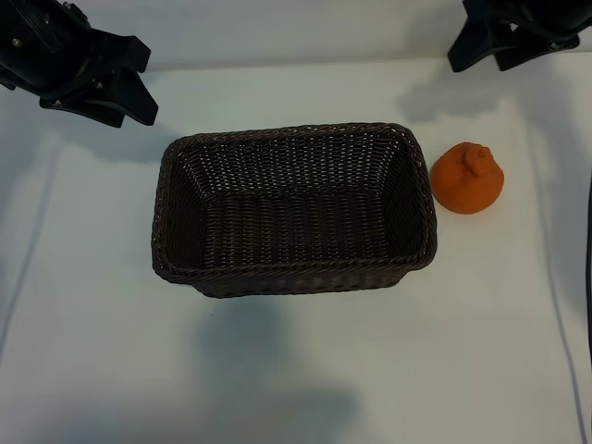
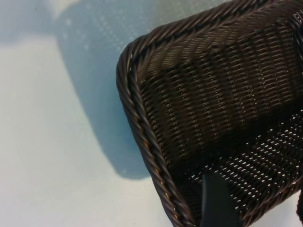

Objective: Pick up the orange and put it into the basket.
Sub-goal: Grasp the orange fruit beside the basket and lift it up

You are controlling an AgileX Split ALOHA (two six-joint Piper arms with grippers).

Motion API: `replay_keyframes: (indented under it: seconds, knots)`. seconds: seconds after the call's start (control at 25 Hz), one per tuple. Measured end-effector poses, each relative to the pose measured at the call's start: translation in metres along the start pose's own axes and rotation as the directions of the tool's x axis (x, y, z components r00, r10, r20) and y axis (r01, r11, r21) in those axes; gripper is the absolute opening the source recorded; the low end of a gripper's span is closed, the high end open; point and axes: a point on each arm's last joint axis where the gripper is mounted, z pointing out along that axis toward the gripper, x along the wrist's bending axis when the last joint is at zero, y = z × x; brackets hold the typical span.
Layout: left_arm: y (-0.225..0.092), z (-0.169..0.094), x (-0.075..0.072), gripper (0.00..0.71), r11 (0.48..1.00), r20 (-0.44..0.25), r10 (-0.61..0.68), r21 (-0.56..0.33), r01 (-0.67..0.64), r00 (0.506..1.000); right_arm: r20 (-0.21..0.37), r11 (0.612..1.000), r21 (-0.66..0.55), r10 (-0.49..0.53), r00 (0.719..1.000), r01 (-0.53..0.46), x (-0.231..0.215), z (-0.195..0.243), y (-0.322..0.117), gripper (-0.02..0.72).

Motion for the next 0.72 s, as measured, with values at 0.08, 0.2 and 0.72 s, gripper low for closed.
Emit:
replay_keyframes:
  seconds: [0.08, 0.2, 0.72]
  knots:
    - [0.000, 0.000, 0.000, 0.444, 1.000, 0.000, 0.000, 0.000, 0.000, 1.000, 0.045, 1.000, 0.013, -0.010, 0.999, 0.010, -0.004, 0.000, -0.001, 0.593]
    - [0.000, 0.000, 0.000, 0.444, 1.000, -0.001, 0.000, 0.000, 0.000, 1.000, 0.098, 1.000, 0.024, -0.014, 0.995, 0.011, -0.009, 0.000, -0.002, 0.593]
    - [0.000, 0.000, 0.000, 0.444, 1.000, -0.001, -0.002, 0.000, 0.002, 1.000, 0.121, 0.987, 0.149, 0.038, 0.992, -0.056, -0.038, 0.056, -0.005, 0.593]
